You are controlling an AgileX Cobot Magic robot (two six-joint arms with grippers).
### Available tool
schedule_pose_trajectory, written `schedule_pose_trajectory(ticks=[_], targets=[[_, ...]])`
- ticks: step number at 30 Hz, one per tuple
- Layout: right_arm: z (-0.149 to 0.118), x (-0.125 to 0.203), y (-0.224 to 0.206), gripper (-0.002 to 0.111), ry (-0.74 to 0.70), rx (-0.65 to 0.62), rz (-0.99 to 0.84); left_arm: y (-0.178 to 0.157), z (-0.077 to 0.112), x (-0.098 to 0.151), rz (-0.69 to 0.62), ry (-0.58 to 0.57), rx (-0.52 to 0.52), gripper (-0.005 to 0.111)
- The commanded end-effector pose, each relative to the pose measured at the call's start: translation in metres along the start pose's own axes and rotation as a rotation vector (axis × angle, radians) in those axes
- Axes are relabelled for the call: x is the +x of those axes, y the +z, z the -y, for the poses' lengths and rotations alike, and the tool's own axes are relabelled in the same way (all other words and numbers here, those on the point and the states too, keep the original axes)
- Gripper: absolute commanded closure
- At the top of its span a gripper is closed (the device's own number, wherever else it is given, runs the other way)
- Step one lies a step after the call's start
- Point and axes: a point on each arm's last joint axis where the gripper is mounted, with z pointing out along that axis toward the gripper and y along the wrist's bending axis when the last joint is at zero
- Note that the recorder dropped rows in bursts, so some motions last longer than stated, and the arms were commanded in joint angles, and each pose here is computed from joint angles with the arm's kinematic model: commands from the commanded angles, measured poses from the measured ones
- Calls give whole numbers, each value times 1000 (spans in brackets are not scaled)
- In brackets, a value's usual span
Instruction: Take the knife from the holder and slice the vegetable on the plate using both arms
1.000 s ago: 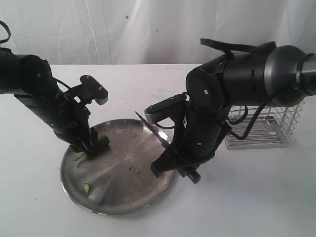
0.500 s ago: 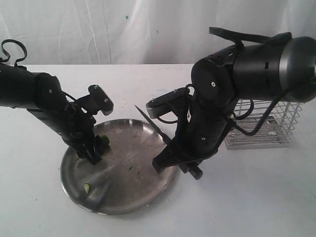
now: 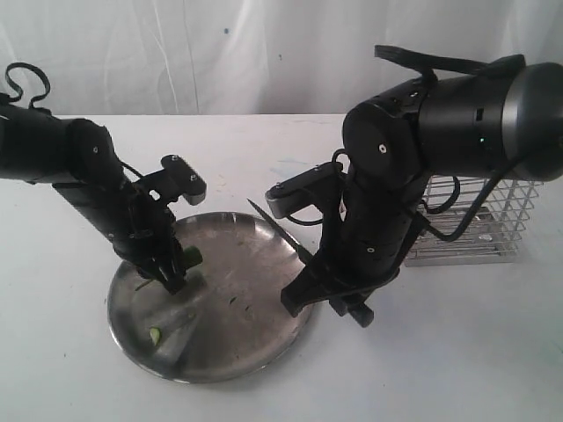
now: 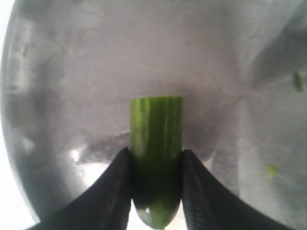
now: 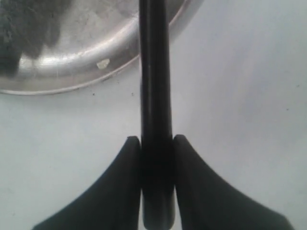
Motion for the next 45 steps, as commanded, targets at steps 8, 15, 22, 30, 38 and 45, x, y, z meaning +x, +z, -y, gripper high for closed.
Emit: schedule_pose_trajectory(ticks=[8, 15, 22, 30, 38, 45], targets=[[7, -6, -6, 108, -10, 50, 63, 2, 38, 2, -20, 175, 126, 105], [6, -5, -6, 108, -4, 43, 55, 3, 38, 3, -16, 172, 116, 78], [6, -5, -6, 108, -4, 43, 55, 3, 38, 3, -16, 168, 116, 47], [6, -3, -6, 108, -4, 45, 39, -6, 36, -4, 13, 175, 102, 46], [6, -6, -6, 108, 1, 44, 65, -77, 64, 5, -68, 71, 310, 68], [6, -5, -6, 108, 8, 44, 64, -52, 119, 39, 162, 405, 684, 106]])
